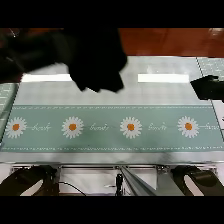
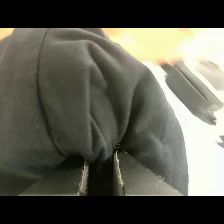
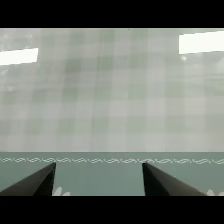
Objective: Fold the shirts.
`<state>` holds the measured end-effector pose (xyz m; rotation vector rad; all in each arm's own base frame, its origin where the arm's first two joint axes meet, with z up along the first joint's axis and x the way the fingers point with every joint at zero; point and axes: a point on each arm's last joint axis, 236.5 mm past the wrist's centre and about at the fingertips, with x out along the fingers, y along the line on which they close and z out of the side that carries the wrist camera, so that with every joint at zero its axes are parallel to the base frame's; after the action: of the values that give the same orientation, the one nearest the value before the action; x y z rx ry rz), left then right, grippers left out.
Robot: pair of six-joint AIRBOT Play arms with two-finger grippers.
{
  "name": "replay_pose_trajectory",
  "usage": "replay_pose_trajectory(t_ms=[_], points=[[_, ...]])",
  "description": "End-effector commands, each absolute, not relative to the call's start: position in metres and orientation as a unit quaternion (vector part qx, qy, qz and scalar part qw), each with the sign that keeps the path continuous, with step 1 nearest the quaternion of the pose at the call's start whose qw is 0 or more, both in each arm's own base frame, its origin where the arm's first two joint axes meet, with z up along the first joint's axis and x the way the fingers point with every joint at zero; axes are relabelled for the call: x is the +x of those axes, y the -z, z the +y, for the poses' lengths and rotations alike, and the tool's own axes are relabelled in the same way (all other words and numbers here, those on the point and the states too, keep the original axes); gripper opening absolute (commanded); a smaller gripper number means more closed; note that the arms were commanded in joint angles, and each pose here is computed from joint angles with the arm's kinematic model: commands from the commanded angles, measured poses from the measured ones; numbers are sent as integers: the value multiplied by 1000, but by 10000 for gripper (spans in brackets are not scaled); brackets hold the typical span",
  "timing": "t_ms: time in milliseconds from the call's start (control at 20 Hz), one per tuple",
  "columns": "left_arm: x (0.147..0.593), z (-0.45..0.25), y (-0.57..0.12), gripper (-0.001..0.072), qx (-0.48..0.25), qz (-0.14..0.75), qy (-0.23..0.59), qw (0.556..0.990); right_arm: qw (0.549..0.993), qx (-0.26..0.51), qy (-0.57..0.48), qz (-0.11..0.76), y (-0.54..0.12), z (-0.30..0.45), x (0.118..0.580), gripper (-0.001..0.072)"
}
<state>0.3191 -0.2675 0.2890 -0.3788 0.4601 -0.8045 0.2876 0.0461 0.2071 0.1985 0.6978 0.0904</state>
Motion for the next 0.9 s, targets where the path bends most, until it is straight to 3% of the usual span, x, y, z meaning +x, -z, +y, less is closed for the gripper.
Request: replay_pose_trajectory(t_ms=[0, 250, 450, 500, 550, 700, 850], points=[[285, -318, -214, 28, -192, 285, 411, 844, 938, 80, -13, 338, -208, 29, 284, 623], [264, -307, -52, 28, -204, 457, 325, 802, 938, 96, -13, 332, -205, 32, 288, 623], [254, -307, 0, 49, -217, 532, 287, 767, 918, 124, -25, 377, -159, 45, 290, 622], [255, -305, 0, 394, -210, 537, 289, 765, 910, 128, -25, 395, -143, 48, 291, 622], [256, -298, -3, 692, -193, 542, 297, 763, 901, 129, -24, 414, -127, 49, 292, 622], [281, -230, -25, 703, -131, 571, 264, 767, 899, 98, -8, 426, -112, 38, 304, 623], [326, -120, -54, 703, -132, 534, 148, 822, 864, 99, 72, 488, -76, -16, 296, 623]])
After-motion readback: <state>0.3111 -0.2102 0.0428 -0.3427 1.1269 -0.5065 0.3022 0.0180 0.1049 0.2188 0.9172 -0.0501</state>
